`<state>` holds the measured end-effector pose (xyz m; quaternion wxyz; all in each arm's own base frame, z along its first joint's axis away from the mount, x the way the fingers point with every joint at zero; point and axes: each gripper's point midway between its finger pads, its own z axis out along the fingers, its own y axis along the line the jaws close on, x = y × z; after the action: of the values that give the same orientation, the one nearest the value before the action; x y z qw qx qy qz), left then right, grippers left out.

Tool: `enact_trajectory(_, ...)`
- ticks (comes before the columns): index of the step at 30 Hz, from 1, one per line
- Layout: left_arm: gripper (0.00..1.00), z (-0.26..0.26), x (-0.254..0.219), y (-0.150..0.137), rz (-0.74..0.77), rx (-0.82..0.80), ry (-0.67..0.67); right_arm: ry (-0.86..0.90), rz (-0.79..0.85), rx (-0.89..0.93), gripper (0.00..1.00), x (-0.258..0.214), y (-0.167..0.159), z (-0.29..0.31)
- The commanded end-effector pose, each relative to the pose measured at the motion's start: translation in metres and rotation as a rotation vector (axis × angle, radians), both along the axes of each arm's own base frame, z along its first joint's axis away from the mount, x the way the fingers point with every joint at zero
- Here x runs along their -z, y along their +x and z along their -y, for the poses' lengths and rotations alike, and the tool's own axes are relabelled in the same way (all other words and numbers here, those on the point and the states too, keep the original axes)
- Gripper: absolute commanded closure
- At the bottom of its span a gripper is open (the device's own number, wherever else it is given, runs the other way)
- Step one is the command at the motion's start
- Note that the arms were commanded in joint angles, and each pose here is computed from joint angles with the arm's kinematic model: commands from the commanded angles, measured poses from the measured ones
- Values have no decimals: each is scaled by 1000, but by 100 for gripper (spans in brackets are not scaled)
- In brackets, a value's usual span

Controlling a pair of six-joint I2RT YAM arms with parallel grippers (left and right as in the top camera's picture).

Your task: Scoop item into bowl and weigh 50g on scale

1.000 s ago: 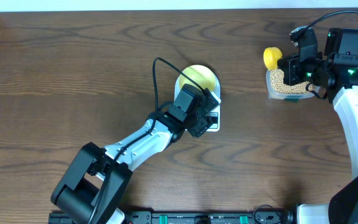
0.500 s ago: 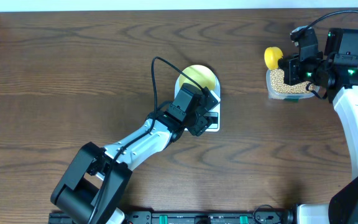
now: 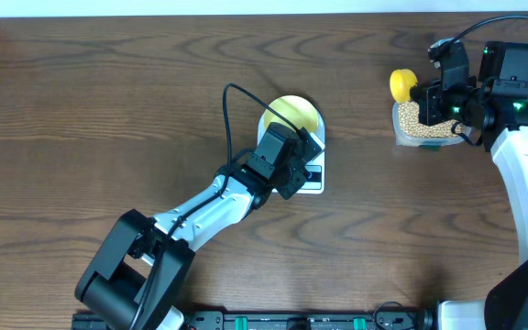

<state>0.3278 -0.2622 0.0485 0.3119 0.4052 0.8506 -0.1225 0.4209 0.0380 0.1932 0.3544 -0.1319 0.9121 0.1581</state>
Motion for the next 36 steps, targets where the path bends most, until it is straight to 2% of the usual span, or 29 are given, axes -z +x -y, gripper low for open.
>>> enact_trajectory(1,92,-4,11,-1,-12,8,28,-12,40,-11,99,-14,2,-1)
enact_trajectory(20,92,-10,47,-9,-80,24,91,-11,29,-11,99,-13,0,-1)
enact_trajectory(36,92,-13,52,-19,-117,33,116,-11,28,-11,99,-13,0,-1)
